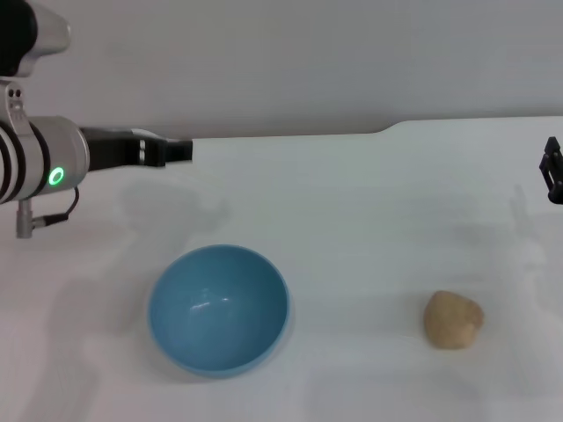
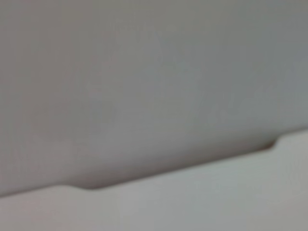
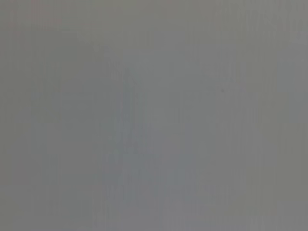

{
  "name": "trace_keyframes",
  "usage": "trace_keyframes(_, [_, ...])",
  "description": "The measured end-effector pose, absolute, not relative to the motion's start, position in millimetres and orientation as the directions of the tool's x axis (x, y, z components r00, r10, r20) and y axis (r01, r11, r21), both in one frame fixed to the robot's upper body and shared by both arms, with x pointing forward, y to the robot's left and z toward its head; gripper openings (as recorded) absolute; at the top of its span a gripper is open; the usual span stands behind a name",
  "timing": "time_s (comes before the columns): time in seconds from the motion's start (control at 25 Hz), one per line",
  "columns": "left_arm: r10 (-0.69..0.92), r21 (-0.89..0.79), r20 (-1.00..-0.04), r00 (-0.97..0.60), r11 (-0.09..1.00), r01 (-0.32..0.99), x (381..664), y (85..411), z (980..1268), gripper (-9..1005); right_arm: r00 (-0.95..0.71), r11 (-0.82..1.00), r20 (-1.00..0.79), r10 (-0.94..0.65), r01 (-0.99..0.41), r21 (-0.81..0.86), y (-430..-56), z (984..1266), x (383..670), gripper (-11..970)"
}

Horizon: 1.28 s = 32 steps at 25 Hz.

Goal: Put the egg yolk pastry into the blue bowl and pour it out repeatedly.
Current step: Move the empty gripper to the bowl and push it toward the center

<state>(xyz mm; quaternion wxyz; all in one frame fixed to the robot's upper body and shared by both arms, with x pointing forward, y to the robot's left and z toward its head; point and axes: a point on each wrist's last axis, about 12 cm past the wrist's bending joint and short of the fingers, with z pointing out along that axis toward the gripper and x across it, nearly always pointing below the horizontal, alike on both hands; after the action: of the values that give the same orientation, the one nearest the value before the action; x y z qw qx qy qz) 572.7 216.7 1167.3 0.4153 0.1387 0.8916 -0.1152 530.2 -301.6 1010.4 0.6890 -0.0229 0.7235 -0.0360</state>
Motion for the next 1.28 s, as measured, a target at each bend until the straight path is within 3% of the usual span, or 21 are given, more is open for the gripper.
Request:
trace_keyframes(0.64, [0.387, -0.030, -0.566, -0.728, 0.872, 0.488, 551, 195, 1183, 859, -0.048, 0.997, -0.996, -0.081, 0.014, -0.082, -301, 1011, 531, 541])
trace_keyframes(1.28, [0.495, 0.043, -0.408, -0.767, 0.850, 0.525, 545, 176, 1168, 859, -0.047, 0.997, -0.996, -0.077, 0.015, -0.078, -300, 1011, 530, 541])
